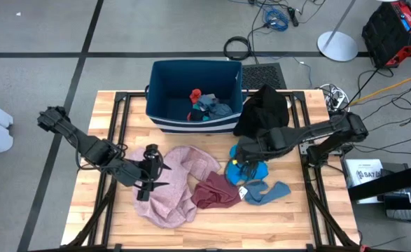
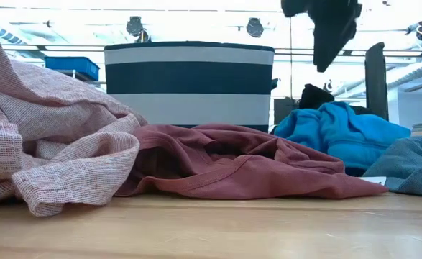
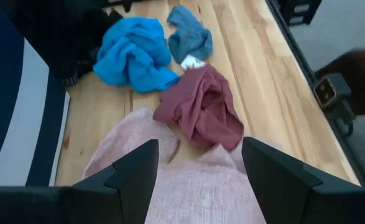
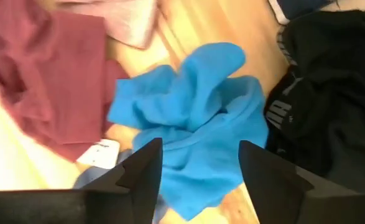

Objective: Sort clothes
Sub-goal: Put the gray sock into the blue laundry organizer

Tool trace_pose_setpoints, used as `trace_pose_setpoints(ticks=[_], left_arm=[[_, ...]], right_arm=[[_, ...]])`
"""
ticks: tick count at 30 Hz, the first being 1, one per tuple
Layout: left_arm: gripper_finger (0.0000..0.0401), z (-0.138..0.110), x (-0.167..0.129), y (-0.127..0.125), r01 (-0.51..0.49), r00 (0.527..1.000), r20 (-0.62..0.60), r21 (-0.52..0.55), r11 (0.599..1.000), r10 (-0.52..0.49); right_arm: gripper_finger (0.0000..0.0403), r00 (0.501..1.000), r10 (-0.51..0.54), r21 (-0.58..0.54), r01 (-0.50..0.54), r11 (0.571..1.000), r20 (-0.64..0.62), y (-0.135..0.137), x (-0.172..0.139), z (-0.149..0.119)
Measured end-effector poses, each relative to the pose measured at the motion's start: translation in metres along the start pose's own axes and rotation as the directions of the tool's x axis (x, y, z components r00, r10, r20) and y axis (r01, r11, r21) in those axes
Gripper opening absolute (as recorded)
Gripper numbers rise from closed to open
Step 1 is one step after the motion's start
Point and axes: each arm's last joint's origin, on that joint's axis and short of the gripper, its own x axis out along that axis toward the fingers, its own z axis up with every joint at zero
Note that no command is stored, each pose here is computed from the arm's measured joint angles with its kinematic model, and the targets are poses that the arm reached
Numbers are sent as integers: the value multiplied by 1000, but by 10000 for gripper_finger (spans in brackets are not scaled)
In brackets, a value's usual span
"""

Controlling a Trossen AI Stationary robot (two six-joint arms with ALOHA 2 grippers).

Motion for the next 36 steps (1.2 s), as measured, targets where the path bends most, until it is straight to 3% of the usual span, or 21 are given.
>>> trace_pose_setpoints(ticks=[4, 8, 15, 21, 27, 36], left_arm=[[242, -6, 18, -6, -5, 1000, 21, 1, 1000, 5], [242, -21, 39, -12, -8, 999, 50, 22, 1000, 7], [242, -35, 63, -11, -78, 964, 257, 44, 996, 64], [242, -36, 73, 7, -133, 912, 391, -12, 991, 127], [242, -34, 77, 20, -177, 901, 396, -44, 983, 180], [242, -32, 78, 26, -167, 899, 402, -49, 985, 172]], right_arm=[[208, 1000, 1, -52, 0, 999, 26, 22, -7, -21], [205, 1000, 5, -20, -5, 1000, -7, 42, 0, -53], [205, 997, 83, 61, -84, 995, 8, 75, 11, -107], [205, 987, 155, 76, -159, 984, 49, 84, 44, -141], [205, 978, 199, 28, -201, 979, 59, 79, 76, -157], [205, 979, 198, -9, -198, 980, 56, 77, 80, -159]])
